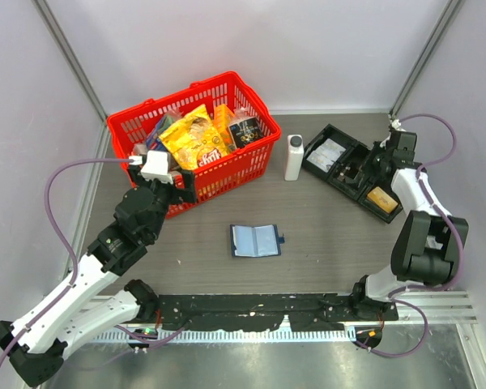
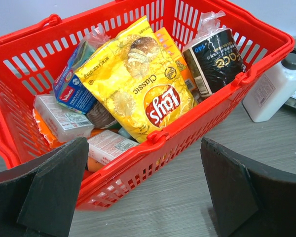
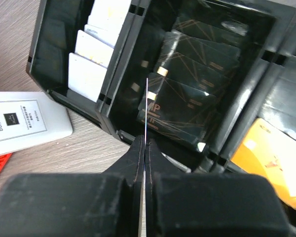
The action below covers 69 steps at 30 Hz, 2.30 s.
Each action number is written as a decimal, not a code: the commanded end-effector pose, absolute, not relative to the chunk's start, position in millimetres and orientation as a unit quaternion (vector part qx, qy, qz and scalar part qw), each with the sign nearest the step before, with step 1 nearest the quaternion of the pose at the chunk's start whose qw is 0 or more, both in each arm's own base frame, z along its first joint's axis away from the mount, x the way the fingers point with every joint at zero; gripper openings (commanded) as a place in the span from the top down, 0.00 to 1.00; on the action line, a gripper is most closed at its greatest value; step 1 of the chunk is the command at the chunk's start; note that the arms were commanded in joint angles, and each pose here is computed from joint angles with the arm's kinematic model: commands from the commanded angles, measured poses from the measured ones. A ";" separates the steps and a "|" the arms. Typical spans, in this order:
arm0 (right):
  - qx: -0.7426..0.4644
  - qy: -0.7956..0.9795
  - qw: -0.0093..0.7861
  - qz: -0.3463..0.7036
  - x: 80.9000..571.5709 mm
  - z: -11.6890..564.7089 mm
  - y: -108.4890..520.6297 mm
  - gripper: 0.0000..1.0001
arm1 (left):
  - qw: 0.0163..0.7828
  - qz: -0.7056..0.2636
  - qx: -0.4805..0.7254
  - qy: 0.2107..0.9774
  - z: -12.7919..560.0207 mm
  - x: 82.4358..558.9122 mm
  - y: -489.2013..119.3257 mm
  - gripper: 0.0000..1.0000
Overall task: Take the credit cards out of the card holder
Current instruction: Place the credit card in the storage box, then remove the credit card from the card holder.
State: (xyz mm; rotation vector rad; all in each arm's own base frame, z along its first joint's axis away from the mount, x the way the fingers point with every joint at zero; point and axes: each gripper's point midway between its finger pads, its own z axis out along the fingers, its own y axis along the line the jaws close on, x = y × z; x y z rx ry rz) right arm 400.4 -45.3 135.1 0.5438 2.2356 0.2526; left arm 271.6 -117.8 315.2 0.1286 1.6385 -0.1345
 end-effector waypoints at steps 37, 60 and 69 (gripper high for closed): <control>0.211 0.864 0.454 0.055 426.1 204.5 -86.8 0.52 | 0.671 -0.148 0.091 0.721 328.8 269.0 -154.6 0.00; -0.059 0.862 0.404 0.301 281.1 167.4 229.8 0.49 | 0.450 -0.225 0.103 0.858 212.8 216.1 -289.6 0.14; -0.070 0.885 0.342 0.309 251.4 102.6 253.9 0.54 | 0.393 -0.184 0.102 0.895 157.9 206.8 -309.2 0.47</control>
